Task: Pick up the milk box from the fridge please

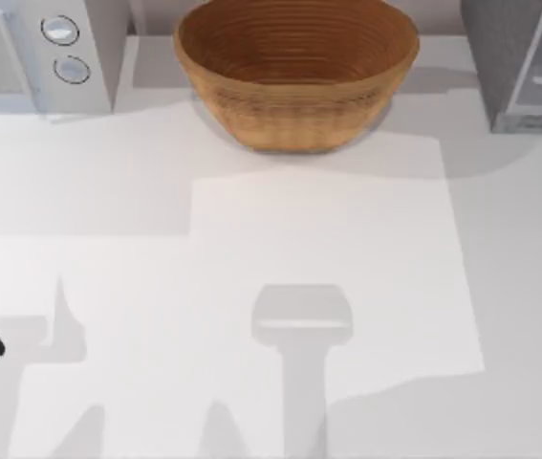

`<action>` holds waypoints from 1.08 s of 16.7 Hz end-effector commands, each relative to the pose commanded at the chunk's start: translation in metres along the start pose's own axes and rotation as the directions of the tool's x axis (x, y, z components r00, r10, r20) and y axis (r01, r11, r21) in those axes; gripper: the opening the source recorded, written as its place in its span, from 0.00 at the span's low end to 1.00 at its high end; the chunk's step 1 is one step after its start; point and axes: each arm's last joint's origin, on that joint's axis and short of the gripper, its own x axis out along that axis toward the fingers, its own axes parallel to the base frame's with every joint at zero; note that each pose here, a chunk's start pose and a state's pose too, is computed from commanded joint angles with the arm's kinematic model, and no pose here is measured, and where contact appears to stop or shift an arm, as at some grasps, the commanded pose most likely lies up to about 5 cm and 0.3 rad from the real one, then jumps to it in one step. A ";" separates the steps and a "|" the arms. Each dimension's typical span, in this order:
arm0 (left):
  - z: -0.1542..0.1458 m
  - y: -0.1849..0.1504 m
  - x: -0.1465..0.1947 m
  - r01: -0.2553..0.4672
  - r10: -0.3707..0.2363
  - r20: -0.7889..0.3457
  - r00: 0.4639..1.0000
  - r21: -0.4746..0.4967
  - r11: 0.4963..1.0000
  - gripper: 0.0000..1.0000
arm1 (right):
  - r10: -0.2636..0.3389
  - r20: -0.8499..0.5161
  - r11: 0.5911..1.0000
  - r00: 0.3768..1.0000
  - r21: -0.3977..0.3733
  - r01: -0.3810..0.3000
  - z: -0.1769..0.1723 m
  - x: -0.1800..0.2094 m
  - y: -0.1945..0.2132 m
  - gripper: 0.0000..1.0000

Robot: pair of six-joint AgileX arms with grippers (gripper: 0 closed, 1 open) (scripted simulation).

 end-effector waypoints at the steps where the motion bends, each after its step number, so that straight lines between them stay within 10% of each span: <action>1: 0.000 0.000 0.000 0.000 0.000 0.000 1.000 0.000 1.000 1.00 | 0.001 -0.003 1.000 1.000 0.001 -0.001 -0.001 0.005 0.000 1.00; 12: 0.000 0.000 0.000 0.000 0.000 0.000 1.000 0.000 1.000 1.00 | 0.001 0.001 1.000 1.000 -0.001 -0.001 0.001 0.058 0.001 1.00; 18: 0.000 0.000 0.000 0.000 0.000 0.000 1.000 0.000 1.000 1.00 | 0.001 0.001 1.000 1.000 -0.001 -0.001 0.001 0.058 0.001 0.55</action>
